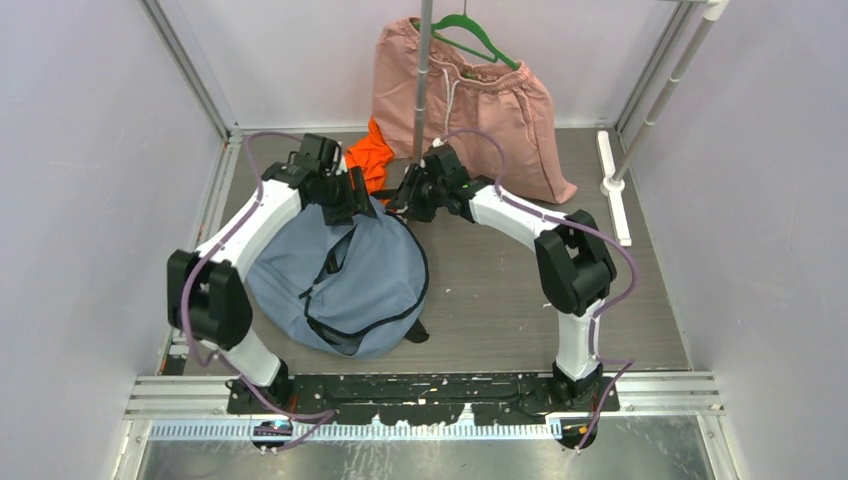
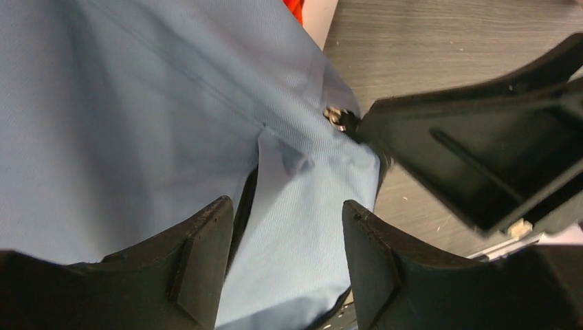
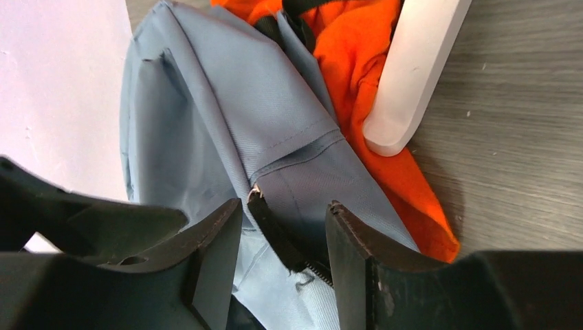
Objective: Pack the student bag
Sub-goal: Zip the student bag at the center of the board.
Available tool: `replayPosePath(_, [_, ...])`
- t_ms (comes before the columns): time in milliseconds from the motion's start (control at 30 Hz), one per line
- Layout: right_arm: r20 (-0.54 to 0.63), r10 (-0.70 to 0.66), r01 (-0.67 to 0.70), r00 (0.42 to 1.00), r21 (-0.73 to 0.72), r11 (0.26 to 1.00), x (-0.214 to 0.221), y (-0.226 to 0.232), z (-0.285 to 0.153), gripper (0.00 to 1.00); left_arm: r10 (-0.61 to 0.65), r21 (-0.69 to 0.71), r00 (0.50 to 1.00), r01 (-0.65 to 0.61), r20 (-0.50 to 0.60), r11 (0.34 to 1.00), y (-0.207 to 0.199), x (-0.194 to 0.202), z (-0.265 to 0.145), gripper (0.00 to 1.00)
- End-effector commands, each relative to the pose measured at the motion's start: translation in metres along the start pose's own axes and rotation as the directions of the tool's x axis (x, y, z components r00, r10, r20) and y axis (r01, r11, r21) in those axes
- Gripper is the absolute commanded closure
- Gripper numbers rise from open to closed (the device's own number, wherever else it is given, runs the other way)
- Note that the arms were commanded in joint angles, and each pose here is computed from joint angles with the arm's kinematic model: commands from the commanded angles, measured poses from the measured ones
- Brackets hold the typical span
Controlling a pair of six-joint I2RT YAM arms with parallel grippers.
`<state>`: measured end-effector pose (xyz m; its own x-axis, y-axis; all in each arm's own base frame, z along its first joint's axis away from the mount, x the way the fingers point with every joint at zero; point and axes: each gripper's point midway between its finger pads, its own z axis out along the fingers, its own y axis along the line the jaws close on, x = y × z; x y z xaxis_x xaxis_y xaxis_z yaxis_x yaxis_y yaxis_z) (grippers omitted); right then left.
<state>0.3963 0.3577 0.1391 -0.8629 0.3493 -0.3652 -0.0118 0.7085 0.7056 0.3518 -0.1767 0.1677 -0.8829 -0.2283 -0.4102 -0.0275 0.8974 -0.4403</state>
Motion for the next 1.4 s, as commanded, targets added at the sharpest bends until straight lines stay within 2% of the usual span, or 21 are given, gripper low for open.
replayPosePath(0, [-0.008, 0.012, -0.013, 1.0, -0.131, 0.991, -0.01, 0.042, -0.006, 0.48, -0.013, 0.049, 1.0, 0.012, 0.021, 0.999, -0.012, -0.021, 0.017, 0.4])
replayPosePath(100, [-0.025, 0.024, -0.027, 0.999, -0.143, 0.989, -0.008, 0.044, -0.003, 0.49, -0.044, 0.035, 0.999, 0.044, 0.013, 0.998, -0.004, -0.024, 0.028, 0.44])
replayPosePath(200, [-0.023, 0.033, -0.036, 0.999, -0.146, 0.989, -0.009, 0.044, 0.0, 0.53, -0.082, 0.061, 0.997, 0.081, 0.015, 0.995, 0.0, -0.027, 0.034, 0.56])
replayPosePath(433, [-0.026, 0.047, -0.05, 0.999, -0.147, 0.988, -0.006, 0.04, 0.005, 0.8, -0.113, 0.132, 0.994, 0.113, -0.013, 0.985, -0.006, -0.023, 0.039, 0.97])
replayPosePath(467, [-0.027, 0.048, -0.051, 0.998, -0.147, 0.988, -0.005, 0.039, 0.006, 0.85, -0.116, 0.141, 0.993, 0.117, -0.017, 0.983, -0.008, -0.022, 0.04, 1.0])
replayPosePath(533, [-0.03, 0.049, -0.053, 0.998, -0.14, 0.989, -0.003, 0.036, 0.006, 0.98, -0.115, 0.155, 0.993, 0.117, -0.024, 0.981, -0.009, -0.021, 0.041, 1.0])
replayPosePath(733, [-0.013, 0.053, -0.054, 0.999, -0.131, 0.99, 0.001, 0.028, -0.001, 0.99, -0.114, 0.171, 0.993, 0.118, -0.031, 0.978, -0.012, -0.021, 0.042, 1.0])
replayPosePath(833, [-0.008, 0.025, -0.026, 1.0, -0.125, 0.992, 0.003, 0.025, -0.006, 0.99, -0.104, 0.169, 0.994, 0.11, -0.041, 0.979, -0.012, -0.019, 0.039, 0.81])
replayPosePath(933, [0.003, -0.008, 0.008, 1.0, -0.107, 0.994, 0.003, 0.02, -0.009, 0.71, -0.087, 0.163, 0.995, 0.093, -0.039, 0.982, -0.009, -0.016, 0.037, 0.59])
replayPosePath(1000, [0.005, -0.027, 0.027, 1.0, -0.09, 0.996, 0.003, 0.017, -0.01, 0.63, -0.078, 0.154, 0.996, 0.084, -0.05, 0.985, -0.007, -0.013, 0.038, 0.55])
replayPosePath(1067, [0.006, -0.042, 0.042, 0.999, -0.077, 0.996, 0.003, 0.014, -0.009, 0.58, -0.07, 0.139, 0.996, 0.077, -0.06, 0.987, -0.003, -0.01, 0.04, 0.54])
replayPosePath(1200, [0.019, -0.086, 0.086, 0.996, -0.045, 0.995, -0.001, 0.009, -0.013, 0.56, -0.036, 0.102, 0.996, 0.045, -0.085, 0.994, 0.006, -0.003, 0.041, 0.54])
replayPosePath(1233, [0.018, -0.099, 0.099, 0.995, -0.041, 0.994, -0.001, 0.009, -0.013, 0.56, -0.031, 0.104, 0.995, 0.041, -0.097, 0.994, 0.007, 0.0, 0.041, 0.55])
replayPosePath(1367, [-0.025, -0.155, 0.153, 0.988, -0.058, 0.986, 0.003, 0.015, -0.017, 0.58, -0.033, 0.174, 0.99, 0.057, -0.137, 0.983, -0.003, 0.008, 0.045, 0.74])
